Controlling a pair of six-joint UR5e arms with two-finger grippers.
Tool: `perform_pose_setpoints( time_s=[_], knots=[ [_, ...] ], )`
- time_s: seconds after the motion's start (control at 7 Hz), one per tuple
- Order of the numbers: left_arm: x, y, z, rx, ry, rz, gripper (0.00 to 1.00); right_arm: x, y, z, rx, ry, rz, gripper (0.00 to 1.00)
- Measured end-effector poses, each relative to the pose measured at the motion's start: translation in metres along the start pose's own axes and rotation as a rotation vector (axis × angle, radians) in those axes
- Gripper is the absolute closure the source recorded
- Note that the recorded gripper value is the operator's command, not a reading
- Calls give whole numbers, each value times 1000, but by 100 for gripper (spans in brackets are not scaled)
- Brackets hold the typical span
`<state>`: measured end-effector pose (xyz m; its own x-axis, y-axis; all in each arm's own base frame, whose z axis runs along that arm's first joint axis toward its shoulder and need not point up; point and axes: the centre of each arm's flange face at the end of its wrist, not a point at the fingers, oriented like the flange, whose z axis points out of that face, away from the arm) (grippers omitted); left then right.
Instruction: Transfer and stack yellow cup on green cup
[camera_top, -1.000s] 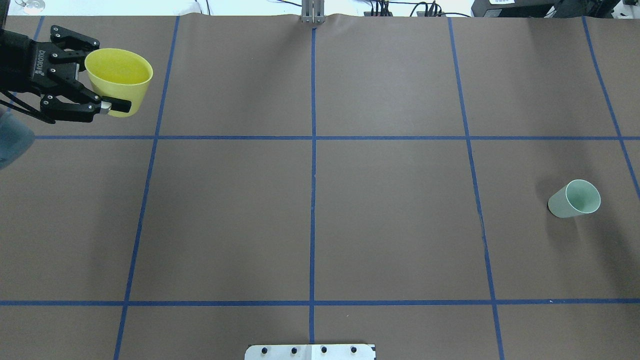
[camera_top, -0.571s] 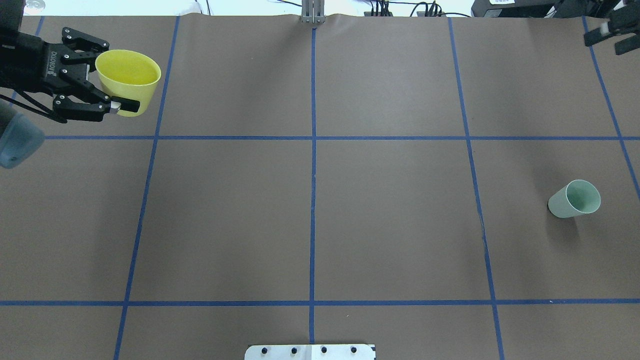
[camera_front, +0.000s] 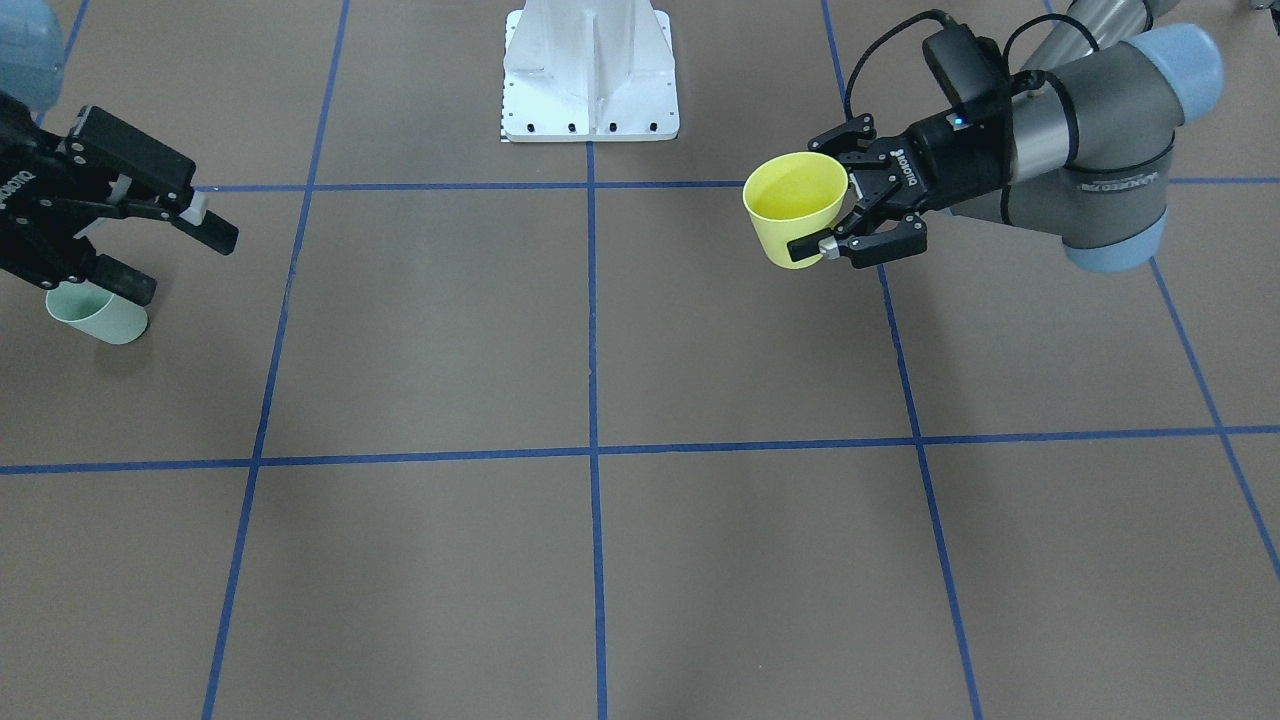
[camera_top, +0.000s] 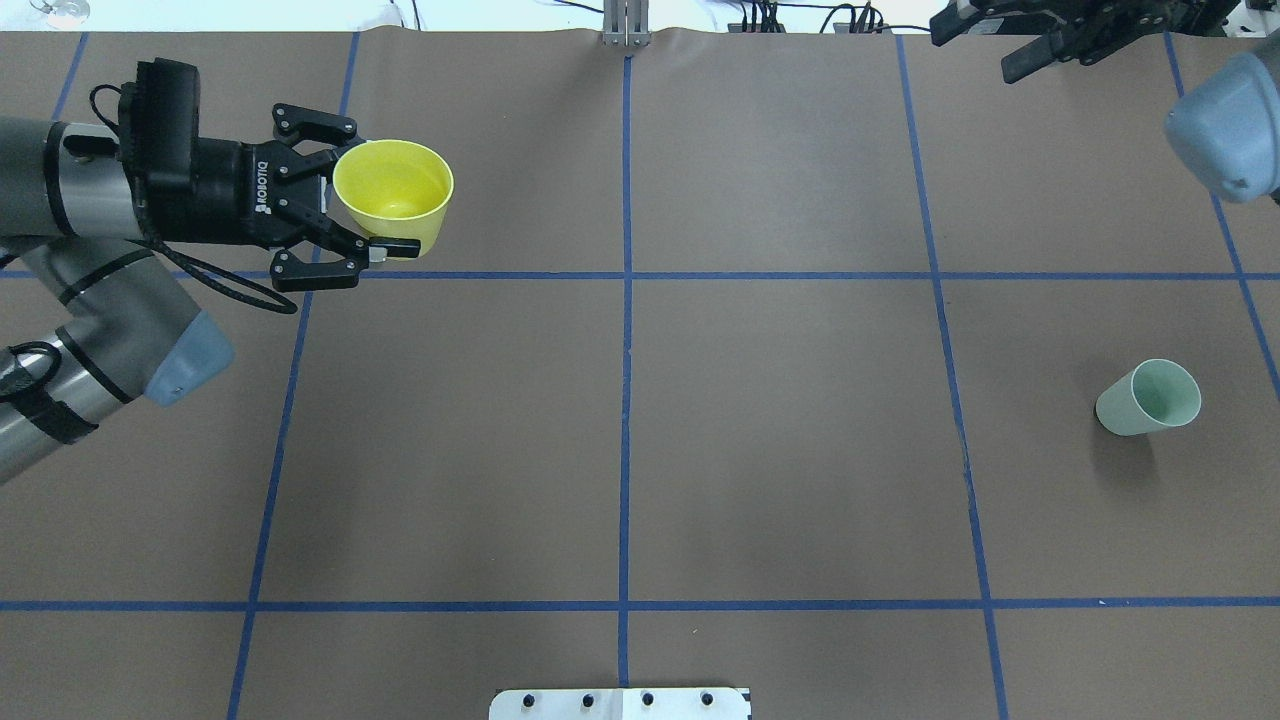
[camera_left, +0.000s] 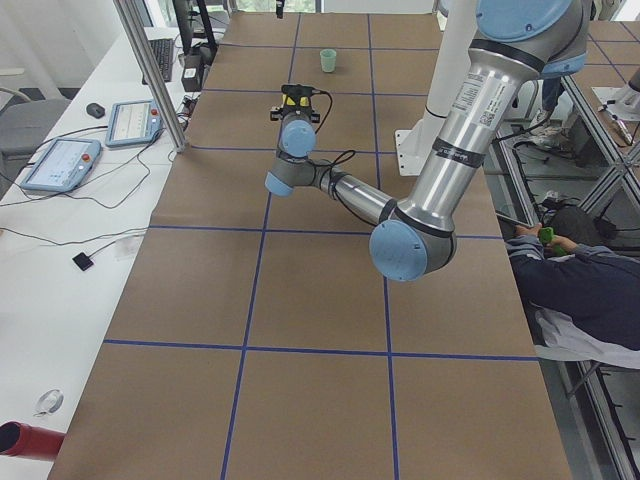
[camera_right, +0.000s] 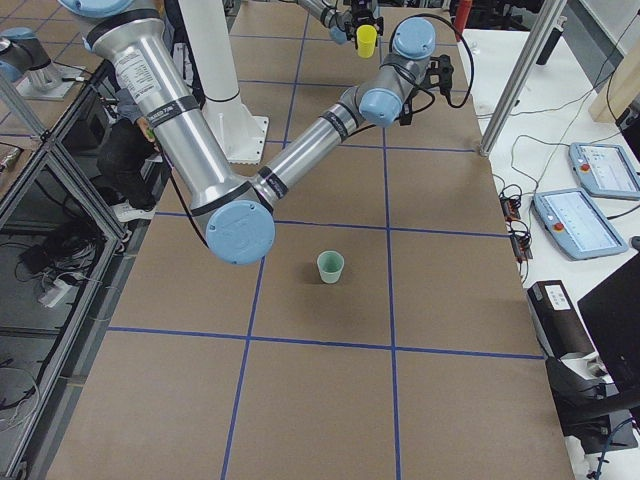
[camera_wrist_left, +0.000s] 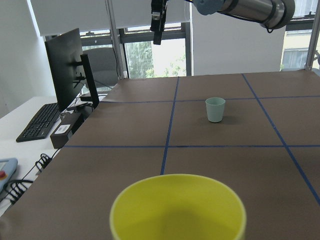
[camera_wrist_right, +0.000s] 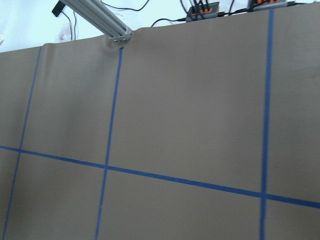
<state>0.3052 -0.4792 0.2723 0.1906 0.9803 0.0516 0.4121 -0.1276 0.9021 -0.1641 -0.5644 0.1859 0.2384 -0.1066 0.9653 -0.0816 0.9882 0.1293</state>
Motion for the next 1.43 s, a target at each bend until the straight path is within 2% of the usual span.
perform_pose_setpoints(
  time_s=[0.29, 0.43, 0.71, 0.86, 1.14, 1.29, 1.43],
  knots=[
    [23, 5, 32, 80, -8, 1, 82, -61, 8, 16, -19, -43, 17, 0],
    [34, 8, 44, 99, -17, -13, 82, -88, 16, 29, -9, -51, 21, 0],
    [40, 18, 55, 100, -33, -32, 80, -133, 39, 75, 37, -45, -8, 0],
    [40, 20, 56, 96, -37, -37, 80, -151, 47, 93, 58, -33, -17, 0],
    [39, 24, 57, 85, -42, -44, 80, -181, 58, 121, 82, 30, -5, 0],
    [38, 26, 57, 73, -47, -50, 79, -190, 63, 134, 98, 64, -40, 0],
    [37, 27, 59, 60, -51, -56, 79, -198, 67, 144, 92, 104, -88, 0]
  ],
)
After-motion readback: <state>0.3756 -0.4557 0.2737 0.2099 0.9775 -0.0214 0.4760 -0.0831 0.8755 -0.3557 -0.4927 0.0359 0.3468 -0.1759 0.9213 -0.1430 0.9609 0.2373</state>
